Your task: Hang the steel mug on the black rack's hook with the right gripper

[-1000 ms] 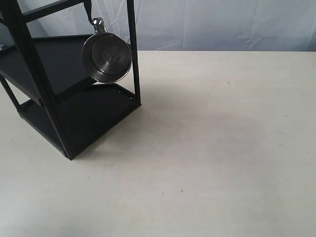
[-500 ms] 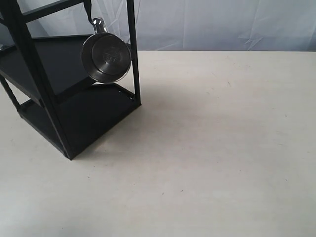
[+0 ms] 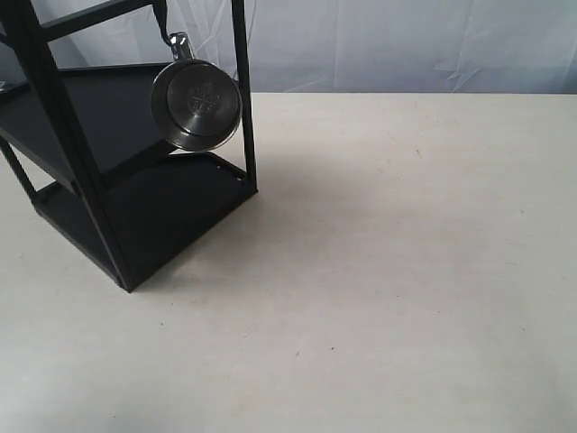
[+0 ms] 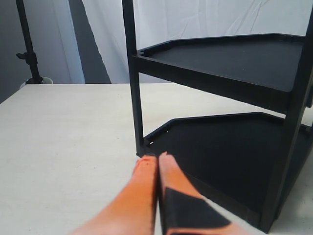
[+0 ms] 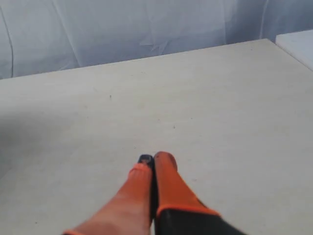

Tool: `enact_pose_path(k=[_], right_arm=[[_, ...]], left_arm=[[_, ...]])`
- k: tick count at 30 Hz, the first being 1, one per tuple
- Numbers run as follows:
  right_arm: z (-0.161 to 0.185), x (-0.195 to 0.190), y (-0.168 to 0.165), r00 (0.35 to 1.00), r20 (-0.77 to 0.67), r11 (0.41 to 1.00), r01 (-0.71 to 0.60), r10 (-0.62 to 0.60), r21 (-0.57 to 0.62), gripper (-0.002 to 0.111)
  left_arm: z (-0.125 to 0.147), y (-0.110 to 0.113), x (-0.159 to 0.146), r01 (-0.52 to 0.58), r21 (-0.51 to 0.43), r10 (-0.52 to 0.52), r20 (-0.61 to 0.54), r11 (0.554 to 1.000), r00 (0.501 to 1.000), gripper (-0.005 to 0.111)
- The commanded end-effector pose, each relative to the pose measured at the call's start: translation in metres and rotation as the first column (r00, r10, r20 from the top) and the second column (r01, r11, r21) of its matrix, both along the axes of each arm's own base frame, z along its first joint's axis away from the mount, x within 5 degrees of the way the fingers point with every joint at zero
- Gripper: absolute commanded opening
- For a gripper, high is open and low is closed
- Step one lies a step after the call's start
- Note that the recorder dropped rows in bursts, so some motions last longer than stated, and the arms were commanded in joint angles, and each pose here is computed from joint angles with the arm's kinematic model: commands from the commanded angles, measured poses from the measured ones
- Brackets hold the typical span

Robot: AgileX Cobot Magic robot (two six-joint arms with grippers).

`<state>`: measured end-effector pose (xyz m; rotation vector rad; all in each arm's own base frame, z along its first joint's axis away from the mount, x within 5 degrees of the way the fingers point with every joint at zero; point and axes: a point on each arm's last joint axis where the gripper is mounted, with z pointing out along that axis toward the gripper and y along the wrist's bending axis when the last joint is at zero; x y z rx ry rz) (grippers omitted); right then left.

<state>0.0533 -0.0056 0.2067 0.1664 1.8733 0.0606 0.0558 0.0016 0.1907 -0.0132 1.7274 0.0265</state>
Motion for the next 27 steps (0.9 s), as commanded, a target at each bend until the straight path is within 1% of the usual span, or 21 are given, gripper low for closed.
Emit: enact_pose_path(k=[1, 6, 9, 16, 27], right_arm=[[-0.011, 0.0, 0.005, 0.996, 0.028, 0.992, -0.084, 0.087, -0.098, -0.001], [-0.026, 0.001, 0.007, 0.993, 0.022, 0.985, -0.113, 0.117, -0.127, -0.001], [-0.024, 0.001, 0.007, 0.992, 0.043, 0.986, -0.111, 0.117, -0.124, -0.001], [-0.025, 0.001, 0.008, 0.992, 0.043, 0.989, -0.113, 0.117, -0.1, -0.001], [-0.024, 0.001, 0.008, 0.992, 0.051, 0.989, -0.112, 0.118, -0.1, -0.001]], left_arm=[[0.002, 0.0, 0.0, 0.001, 0.001, -0.001, 0.013, 1.0, 1.0, 0.002], [0.002, 0.0, 0.0, 0.001, 0.001, -0.001, 0.013, 1.0, 1.0, 0.002], [0.002, 0.0, 0.0, 0.001, 0.001, -0.001, 0.013, 1.0, 1.0, 0.002], [0.002, 0.0, 0.0, 0.001, 0.001, -0.001, 0.013, 1.0, 1.0, 0.002], [0.002, 0.0, 0.0, 0.001, 0.001, -0.001, 0.013, 1.0, 1.0, 0.002]])
